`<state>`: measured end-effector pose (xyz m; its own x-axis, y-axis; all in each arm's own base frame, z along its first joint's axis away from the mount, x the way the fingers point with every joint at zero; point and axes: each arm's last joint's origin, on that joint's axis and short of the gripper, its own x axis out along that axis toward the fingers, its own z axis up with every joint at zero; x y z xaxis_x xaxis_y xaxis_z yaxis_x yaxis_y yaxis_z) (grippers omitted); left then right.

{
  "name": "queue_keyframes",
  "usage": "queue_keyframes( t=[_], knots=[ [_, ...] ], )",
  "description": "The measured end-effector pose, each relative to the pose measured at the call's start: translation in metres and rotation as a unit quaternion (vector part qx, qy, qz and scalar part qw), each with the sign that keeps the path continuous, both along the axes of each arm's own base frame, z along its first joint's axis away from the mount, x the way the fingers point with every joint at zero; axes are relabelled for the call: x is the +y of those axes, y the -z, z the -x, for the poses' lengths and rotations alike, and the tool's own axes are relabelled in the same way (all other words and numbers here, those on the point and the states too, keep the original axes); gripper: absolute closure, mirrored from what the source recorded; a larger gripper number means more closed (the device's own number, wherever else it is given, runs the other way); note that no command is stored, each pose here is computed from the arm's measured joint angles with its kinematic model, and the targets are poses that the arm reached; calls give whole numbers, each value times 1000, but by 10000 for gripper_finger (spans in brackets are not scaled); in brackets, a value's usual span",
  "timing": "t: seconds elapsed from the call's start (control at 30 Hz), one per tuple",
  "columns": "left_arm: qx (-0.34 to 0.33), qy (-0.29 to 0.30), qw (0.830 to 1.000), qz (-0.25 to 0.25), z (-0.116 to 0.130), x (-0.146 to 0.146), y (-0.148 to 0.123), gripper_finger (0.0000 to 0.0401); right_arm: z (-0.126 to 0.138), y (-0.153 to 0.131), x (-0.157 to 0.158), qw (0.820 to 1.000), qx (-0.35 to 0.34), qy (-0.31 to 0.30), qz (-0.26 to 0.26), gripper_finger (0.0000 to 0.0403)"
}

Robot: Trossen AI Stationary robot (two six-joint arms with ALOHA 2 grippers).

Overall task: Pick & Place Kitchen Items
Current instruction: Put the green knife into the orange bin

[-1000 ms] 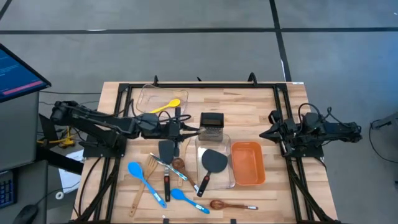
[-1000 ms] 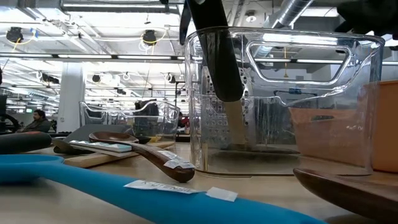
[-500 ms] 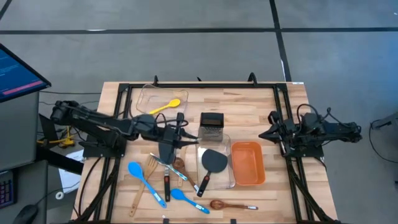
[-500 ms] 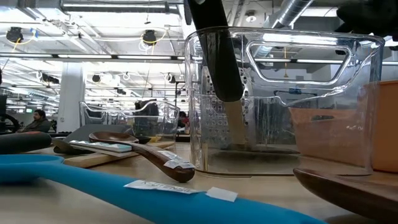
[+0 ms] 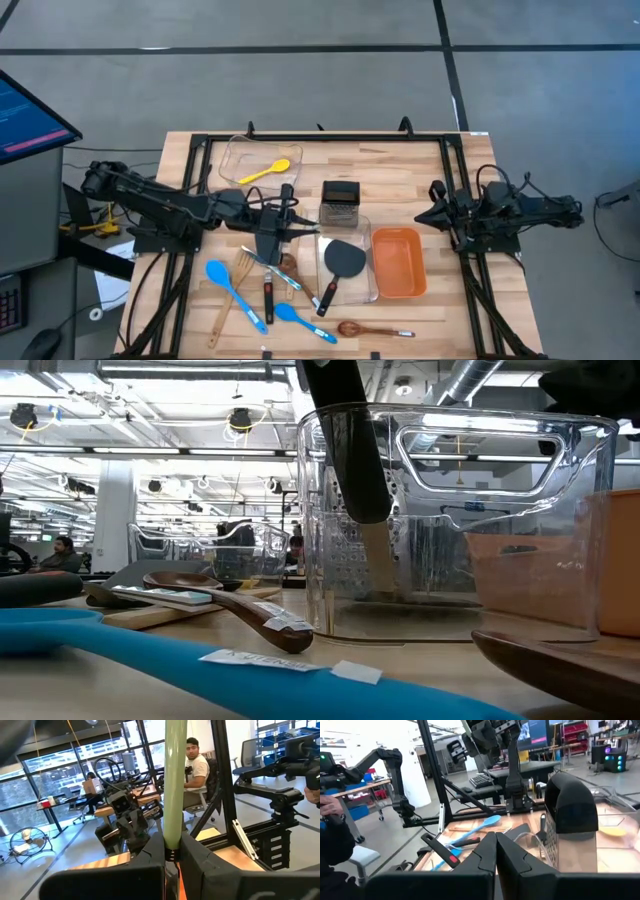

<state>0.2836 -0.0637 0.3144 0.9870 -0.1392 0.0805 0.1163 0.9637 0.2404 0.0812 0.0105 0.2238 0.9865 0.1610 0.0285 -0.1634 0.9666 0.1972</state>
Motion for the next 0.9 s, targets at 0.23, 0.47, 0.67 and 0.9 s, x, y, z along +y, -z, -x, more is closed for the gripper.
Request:
queue_keyframes(
  t=[0.23, 0.47, 0.67, 0.9],
  knots=[
    [-15, 0, 1000, 4, -1, 0, -2, 394, -15, -14, 1, 998, -57, 16, 27, 402],
    [-15, -22, 1000, 5, -16, 3, 12, 394, -44, -16, 1, 995, -61, 68, 47, 402],
    [-45, -32, 998, 10, -17, 4, 7, 394, -67, -14, 4, 993, -77, 70, 63, 402],
    [-44, -29, 999, 9, -16, 4, 7, 394, -91, -7, 7, 992, -86, 69, 62, 402]
  ],
)
